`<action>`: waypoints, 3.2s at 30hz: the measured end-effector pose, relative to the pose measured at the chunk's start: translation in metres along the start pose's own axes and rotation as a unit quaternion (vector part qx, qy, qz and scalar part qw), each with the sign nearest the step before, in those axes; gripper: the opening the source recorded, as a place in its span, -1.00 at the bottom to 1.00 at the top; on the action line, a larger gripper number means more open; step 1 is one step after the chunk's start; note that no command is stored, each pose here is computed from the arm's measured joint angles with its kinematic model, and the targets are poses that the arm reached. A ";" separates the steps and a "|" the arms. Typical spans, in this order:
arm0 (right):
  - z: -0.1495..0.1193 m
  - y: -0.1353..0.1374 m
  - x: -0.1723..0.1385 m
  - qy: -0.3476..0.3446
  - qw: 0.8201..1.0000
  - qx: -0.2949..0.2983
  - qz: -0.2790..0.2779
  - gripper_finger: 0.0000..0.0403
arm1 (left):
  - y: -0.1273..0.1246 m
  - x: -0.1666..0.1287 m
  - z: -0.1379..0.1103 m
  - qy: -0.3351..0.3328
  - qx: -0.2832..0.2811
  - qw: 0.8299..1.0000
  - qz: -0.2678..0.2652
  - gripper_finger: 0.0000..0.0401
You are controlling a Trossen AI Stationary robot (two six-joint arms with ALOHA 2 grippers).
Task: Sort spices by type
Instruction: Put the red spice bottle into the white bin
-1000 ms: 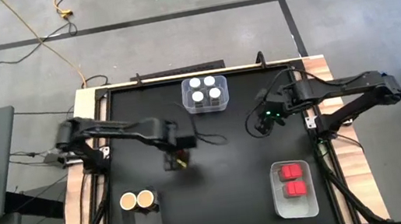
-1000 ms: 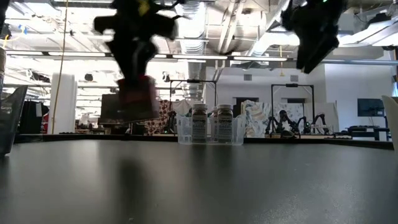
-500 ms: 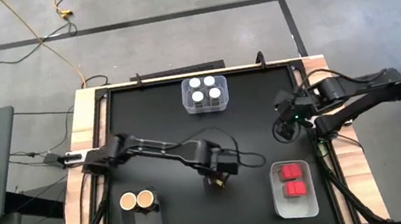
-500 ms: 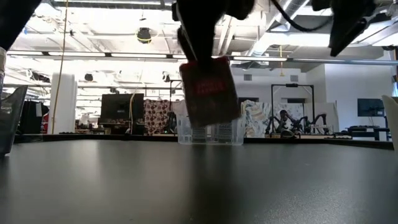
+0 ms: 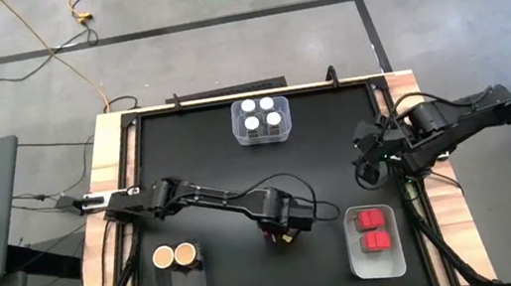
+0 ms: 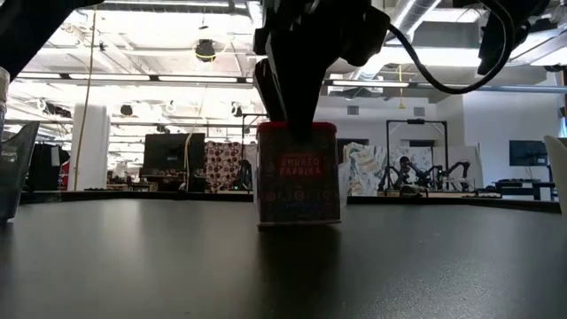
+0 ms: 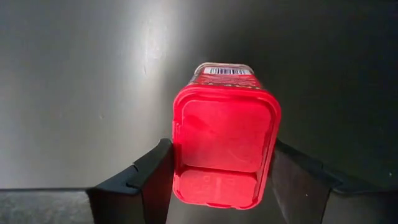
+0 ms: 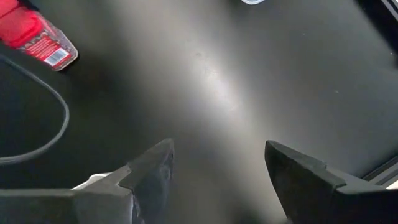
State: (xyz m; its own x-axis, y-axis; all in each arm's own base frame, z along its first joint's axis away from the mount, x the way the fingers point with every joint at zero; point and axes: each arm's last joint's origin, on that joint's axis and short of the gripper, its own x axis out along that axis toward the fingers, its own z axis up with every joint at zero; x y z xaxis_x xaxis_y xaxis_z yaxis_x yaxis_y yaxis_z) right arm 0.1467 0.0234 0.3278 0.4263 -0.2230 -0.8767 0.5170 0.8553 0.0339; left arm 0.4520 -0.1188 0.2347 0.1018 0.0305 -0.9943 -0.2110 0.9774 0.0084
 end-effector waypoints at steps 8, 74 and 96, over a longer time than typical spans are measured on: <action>0.000 0.001 0.000 -0.004 1.000 0.001 0.004 0.39 | 0.001 -0.003 0.000 -0.004 0.009 1.000 -0.002 0.11; 0.100 0.198 0.116 -0.114 0.968 -0.199 0.105 0.39 | 0.080 -0.066 -0.214 -0.385 0.075 0.918 -0.065 0.53; 0.099 0.226 0.163 -0.003 0.977 -0.196 0.081 0.39 | 0.104 -0.043 -0.255 -0.434 0.053 0.884 -0.165 0.53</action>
State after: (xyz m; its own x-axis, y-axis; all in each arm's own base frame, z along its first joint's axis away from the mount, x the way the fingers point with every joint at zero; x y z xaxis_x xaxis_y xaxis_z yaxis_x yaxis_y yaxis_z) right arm 0.4065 0.1342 0.2405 0.4834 -0.0707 -0.8725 0.1186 0.9928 -0.0147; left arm 0.1778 -0.0720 0.2511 0.8576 -0.1559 -0.4902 0.0572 0.9759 -0.2104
